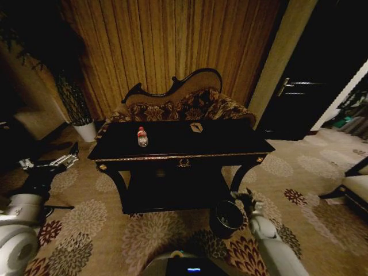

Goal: Move to the front of the table and place the trash on the table into the trash bin.

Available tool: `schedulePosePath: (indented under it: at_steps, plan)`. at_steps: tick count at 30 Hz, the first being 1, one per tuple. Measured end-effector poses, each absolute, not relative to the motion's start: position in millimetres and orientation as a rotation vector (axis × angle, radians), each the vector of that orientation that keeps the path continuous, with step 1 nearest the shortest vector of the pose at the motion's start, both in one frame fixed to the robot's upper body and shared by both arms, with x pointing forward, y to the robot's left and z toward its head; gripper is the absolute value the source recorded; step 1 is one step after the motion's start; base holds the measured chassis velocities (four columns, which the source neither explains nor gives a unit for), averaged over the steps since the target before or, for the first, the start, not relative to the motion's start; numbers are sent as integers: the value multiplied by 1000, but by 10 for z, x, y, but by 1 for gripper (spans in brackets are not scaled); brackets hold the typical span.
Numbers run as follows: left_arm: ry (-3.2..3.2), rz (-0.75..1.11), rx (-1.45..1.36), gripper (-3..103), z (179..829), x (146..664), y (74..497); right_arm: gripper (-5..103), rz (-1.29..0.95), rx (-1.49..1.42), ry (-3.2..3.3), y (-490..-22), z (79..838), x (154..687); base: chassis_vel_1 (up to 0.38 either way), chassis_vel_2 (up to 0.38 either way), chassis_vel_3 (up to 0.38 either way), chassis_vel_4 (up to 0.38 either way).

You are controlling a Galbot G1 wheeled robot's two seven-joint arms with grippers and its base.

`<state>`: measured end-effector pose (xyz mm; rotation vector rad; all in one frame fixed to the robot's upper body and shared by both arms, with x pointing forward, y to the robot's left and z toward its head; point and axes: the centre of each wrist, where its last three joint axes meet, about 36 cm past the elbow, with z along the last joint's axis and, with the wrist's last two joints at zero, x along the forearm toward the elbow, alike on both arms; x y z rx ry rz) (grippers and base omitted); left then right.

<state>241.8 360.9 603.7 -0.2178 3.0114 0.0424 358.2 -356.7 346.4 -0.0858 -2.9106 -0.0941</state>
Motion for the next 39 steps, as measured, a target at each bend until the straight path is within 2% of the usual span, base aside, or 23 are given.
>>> schedulePosePath:
  at_steps: [1, 2, 12, 39]
  plan:
    - [3013, 42, -222, 100, 6031, 2413, 3609, 100, -95, 3, -3002, -3256, 4189, 3545, 0, 0, 0, 0]
    - [3014, 41, -225, 100, 6029, 2409, 3611, 100, -96, 37, -3039, -3132, 4473, 3502, 0, 0, 0, 0]
    - [3018, 26, -232, 100, 6009, 2397, 3609, 100, -105, 173, -3155, -2816, 5260, 3253, 0, 0, 0, 0]
    - [3057, 53, -222, 100, 5977, 2443, 3621, 100, -82, 188, -3098, -2799, 5248, 3282, 0, 0, 0, 0]
